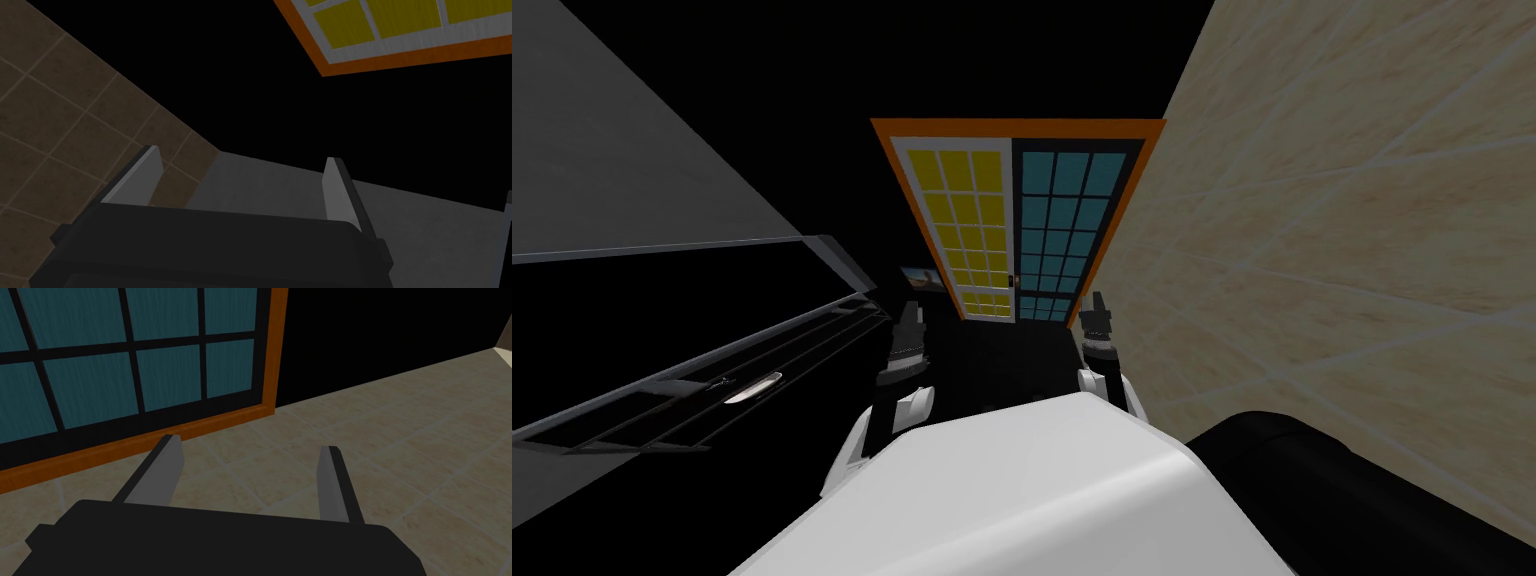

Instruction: Pull the door open

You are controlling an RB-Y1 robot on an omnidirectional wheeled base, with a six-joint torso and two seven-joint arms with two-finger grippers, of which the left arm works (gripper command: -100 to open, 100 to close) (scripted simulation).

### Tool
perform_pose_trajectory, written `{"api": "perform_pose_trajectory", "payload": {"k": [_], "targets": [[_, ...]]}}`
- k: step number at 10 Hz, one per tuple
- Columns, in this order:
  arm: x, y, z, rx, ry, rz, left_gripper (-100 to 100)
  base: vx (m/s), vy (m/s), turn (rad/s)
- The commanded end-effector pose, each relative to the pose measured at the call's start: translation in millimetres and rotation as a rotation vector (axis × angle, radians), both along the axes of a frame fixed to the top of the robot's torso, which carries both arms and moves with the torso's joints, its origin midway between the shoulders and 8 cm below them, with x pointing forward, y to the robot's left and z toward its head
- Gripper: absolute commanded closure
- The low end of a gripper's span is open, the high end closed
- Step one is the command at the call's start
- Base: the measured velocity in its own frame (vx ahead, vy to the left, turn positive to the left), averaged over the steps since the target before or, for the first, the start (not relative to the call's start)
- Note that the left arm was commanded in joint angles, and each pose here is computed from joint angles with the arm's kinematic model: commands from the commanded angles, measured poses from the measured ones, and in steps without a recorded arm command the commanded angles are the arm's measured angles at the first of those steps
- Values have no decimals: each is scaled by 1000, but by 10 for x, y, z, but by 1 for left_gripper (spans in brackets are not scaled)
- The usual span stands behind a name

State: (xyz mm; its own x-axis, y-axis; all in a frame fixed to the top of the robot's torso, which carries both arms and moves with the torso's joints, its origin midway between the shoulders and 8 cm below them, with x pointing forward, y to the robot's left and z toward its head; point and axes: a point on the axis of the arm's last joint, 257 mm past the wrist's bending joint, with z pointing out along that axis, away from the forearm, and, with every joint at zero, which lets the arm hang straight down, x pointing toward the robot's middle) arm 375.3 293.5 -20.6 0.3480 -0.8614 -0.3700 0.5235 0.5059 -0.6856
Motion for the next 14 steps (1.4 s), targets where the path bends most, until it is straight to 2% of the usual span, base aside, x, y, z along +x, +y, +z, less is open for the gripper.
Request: {"api": "perform_pose_trajectory", "payload": {"k": [1,2,14], "targets": [[31,35,-102,32,22,24,-100,103,-23,-59],[77,73,-234,68,47,50,-100,135,-40,-130],[281,359,-1110,303,216,213,-100,108,-28,-69]]}}
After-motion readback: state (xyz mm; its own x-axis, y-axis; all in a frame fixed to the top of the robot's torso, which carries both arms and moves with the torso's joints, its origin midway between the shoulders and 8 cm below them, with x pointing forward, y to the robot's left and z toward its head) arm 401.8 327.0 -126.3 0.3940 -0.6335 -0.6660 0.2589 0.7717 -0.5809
